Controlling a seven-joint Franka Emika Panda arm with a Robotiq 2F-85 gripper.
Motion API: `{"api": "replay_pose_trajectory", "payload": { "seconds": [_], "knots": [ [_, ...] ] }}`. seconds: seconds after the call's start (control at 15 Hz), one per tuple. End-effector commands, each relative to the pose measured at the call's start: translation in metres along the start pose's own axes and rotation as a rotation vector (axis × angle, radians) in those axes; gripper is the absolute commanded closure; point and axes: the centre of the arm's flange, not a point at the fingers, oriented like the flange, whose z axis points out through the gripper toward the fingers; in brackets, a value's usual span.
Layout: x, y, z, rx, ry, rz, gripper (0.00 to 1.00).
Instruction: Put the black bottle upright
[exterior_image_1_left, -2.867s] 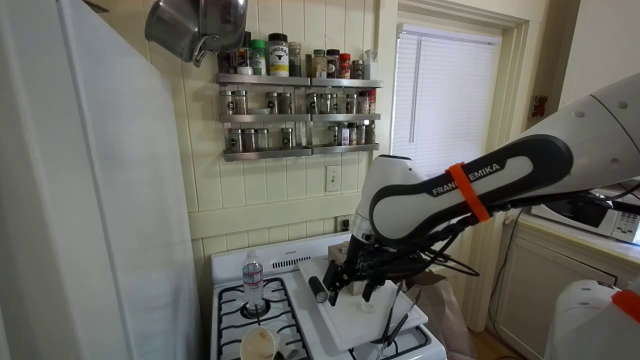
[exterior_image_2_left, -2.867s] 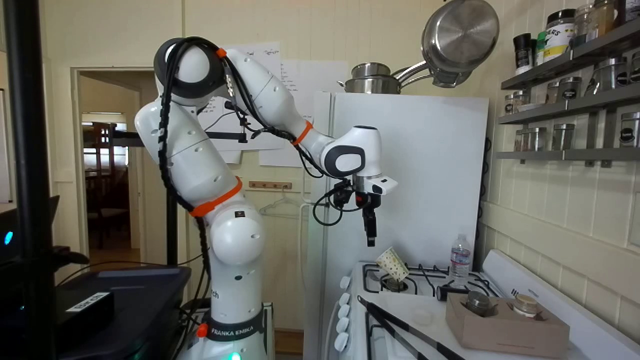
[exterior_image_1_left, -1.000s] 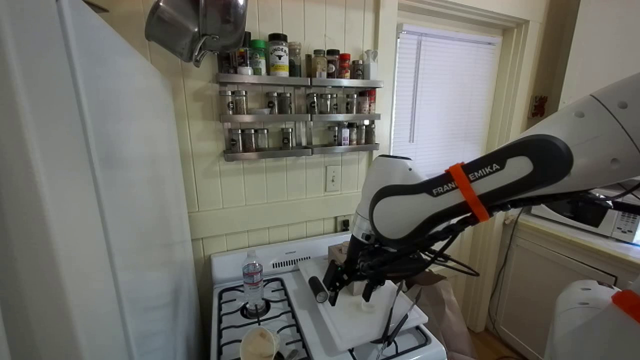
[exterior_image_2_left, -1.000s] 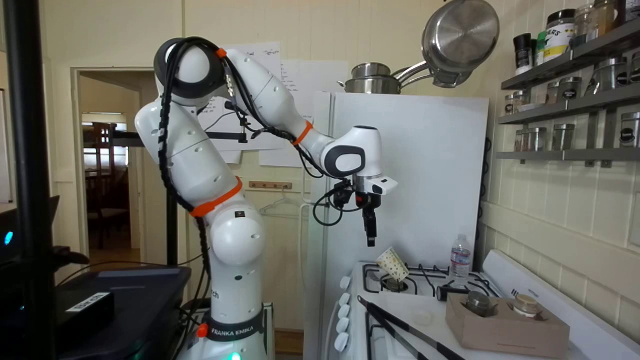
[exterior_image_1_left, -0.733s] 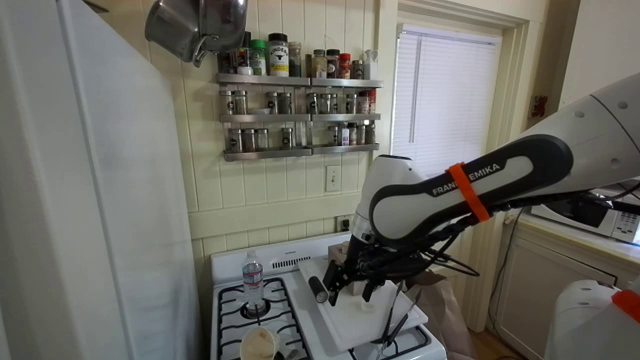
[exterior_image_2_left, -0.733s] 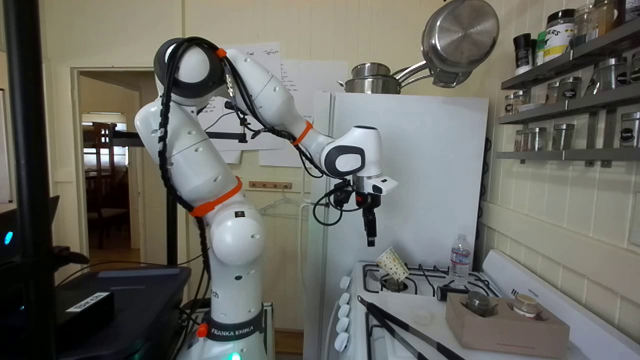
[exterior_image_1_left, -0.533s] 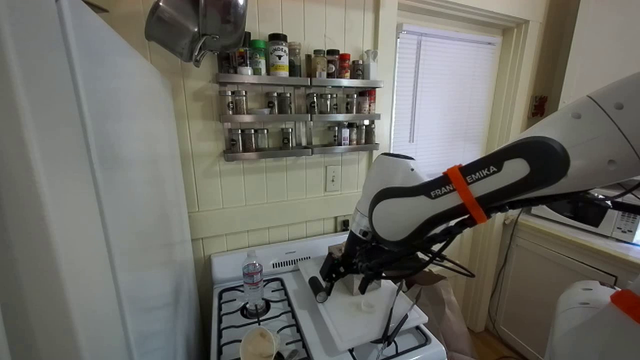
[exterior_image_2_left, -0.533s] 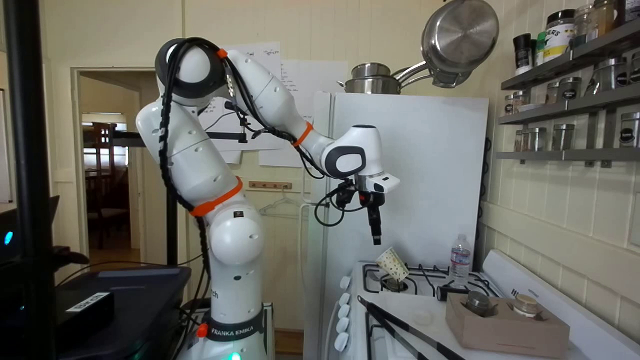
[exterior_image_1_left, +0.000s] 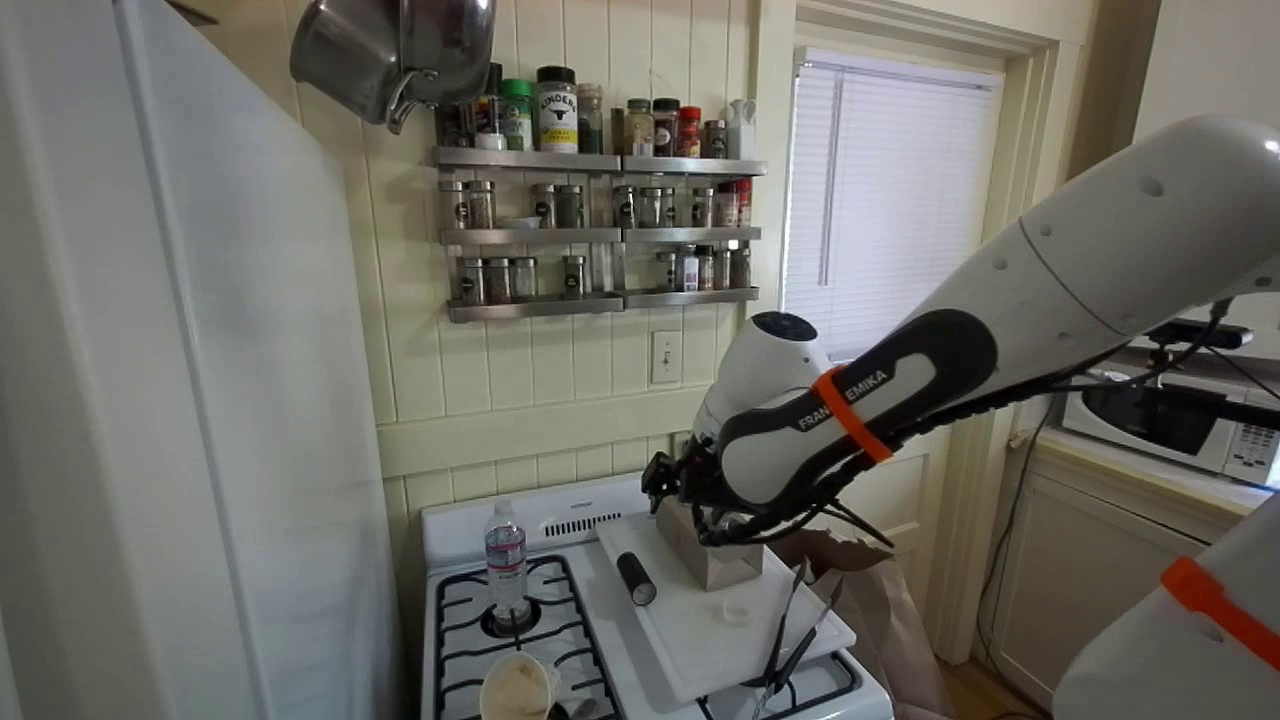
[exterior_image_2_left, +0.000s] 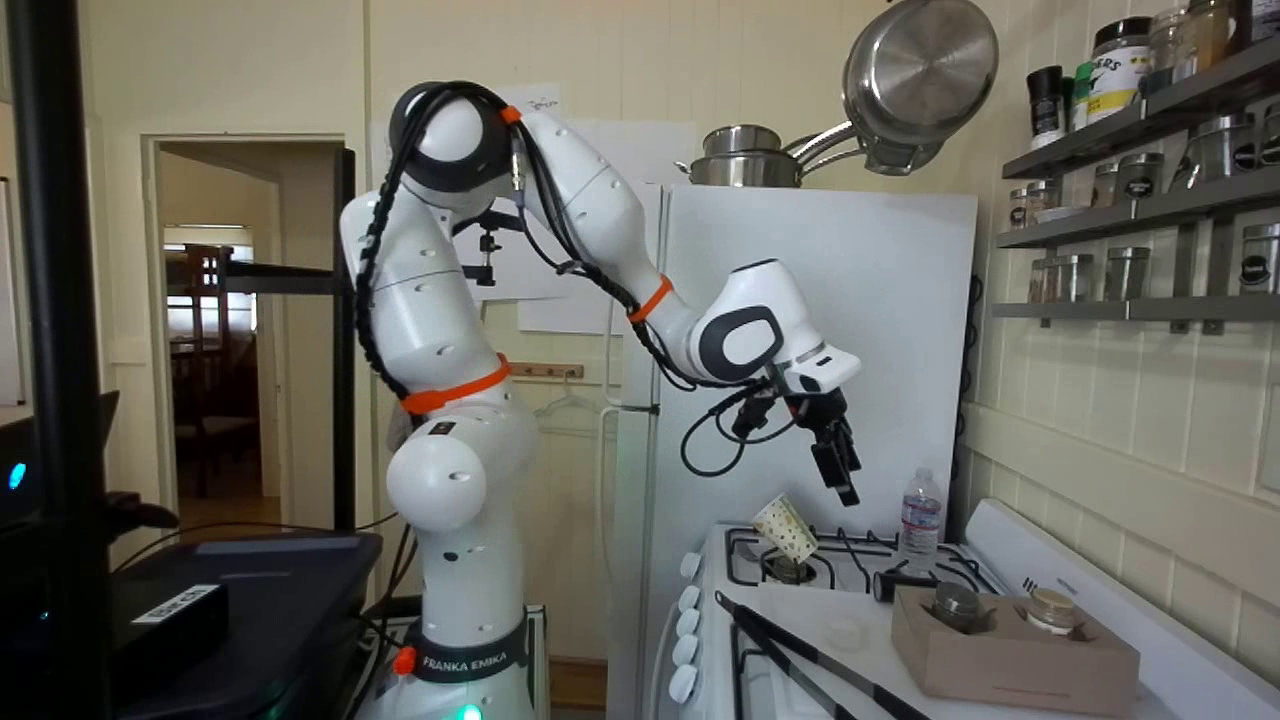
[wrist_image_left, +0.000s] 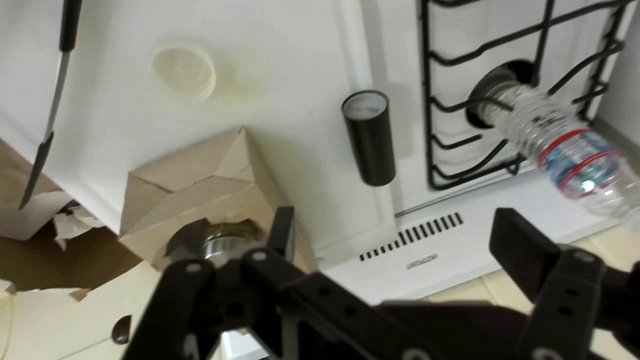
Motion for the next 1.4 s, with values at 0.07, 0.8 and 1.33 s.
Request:
{"api": "replay_pose_trajectory", "payload": {
  "seconds": [0.07,0.8,1.33],
  "knots": [
    [0.056,-0.015,0.025,-0.083,-0.110,0.088,0.00],
    [0.078,-0.011,0.036,-0.137,-0.241,0.068,0.00],
    [0.162,-0.017,0.068,0.011,-0.635,-0.177,0.00]
  ]
}}
